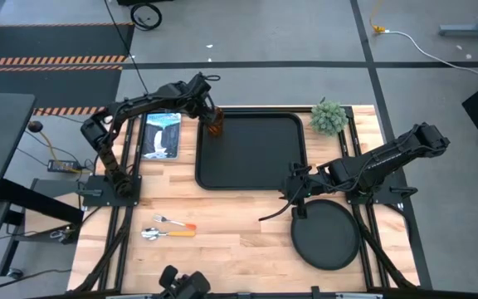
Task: Pick and place plate/cup/fork/spoon on tray
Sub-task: Move the orange glass to the top right of the tray
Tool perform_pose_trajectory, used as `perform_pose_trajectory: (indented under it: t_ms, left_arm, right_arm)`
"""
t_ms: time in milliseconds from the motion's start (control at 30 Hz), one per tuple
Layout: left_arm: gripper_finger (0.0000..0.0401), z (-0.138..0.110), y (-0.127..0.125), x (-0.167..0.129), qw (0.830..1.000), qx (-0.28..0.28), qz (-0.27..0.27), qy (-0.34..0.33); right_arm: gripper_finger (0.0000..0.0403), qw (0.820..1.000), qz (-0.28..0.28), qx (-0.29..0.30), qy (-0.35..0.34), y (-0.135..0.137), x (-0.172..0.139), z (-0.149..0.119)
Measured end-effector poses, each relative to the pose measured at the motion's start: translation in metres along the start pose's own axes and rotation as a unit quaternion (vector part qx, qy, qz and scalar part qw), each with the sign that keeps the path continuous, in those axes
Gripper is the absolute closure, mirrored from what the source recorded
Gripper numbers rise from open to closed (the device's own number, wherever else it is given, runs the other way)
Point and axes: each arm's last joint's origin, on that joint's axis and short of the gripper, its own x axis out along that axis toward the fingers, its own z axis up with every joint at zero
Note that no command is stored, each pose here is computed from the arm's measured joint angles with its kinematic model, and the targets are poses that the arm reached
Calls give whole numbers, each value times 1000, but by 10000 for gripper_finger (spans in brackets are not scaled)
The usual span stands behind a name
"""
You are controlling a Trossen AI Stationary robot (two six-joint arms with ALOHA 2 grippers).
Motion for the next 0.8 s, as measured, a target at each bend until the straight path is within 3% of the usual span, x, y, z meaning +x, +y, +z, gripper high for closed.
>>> perform_pose_trajectory:
  t_ms: [600,800]
  left_arm:
    - [383,2,-3,-1,1000,3,-2,-14]
    - [386,2,-3,-1,1000,2,-9,-12]
  right_arm:
    - [286,1000,1,1,0,0,0,0]
    - [286,1000,1,1,0,0,0,0]
